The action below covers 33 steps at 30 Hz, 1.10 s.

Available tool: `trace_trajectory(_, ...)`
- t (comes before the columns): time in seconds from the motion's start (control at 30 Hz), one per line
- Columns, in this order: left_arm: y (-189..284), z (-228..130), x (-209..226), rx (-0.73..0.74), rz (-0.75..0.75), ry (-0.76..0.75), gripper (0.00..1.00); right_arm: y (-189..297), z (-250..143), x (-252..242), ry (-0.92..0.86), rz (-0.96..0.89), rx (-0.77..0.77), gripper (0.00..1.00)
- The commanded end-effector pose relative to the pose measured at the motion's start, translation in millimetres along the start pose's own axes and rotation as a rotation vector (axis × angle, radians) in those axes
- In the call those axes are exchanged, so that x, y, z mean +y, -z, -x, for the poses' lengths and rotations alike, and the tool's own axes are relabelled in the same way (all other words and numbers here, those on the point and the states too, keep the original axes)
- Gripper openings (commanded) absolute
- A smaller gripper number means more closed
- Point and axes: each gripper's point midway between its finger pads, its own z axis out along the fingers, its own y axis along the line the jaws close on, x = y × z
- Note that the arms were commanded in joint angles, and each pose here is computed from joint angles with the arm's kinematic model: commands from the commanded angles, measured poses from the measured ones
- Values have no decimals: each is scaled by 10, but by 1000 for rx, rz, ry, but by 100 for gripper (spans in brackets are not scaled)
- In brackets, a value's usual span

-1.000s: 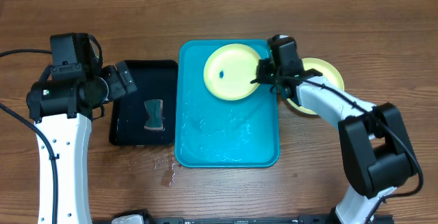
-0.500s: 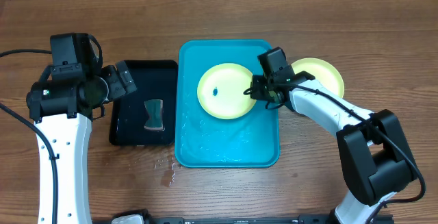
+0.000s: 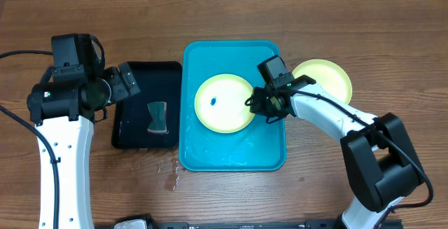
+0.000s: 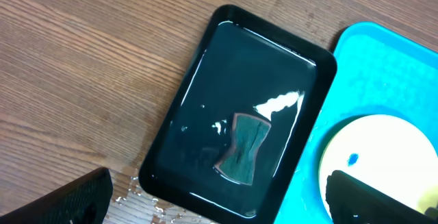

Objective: Clean dirty plates on tray and stack at the side
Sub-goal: 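Grip the blue-stained yellow plate and drag it down-left onto the tray center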

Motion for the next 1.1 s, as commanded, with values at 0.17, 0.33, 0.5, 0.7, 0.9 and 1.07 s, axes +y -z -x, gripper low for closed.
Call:
trace_trajectory(0.17,10,34,-21,-6,-8,9,100,144,49,139,9,36,-18,7)
trace_trajectory(0.33,10,34,-21,-6,-8,9,100,222,67,155,7,28,-2,8)
trace_trajectory(0.5,10,34,-21,-6,-8,10,100,306,136,151,50,4,-13,29)
trace_trajectory(0.7,10,34,-21,-6,-8,9,99,308,231,19,56,-78,-71,51)
trace_trajectory(0.9,10,34,-21,-6,-8,9,100,295,144,41,65,-79,-44,46)
trace_trajectory(1.07,10,34,-21,-6,-8,10,100,197,86,-2,91,-138,-48,35)
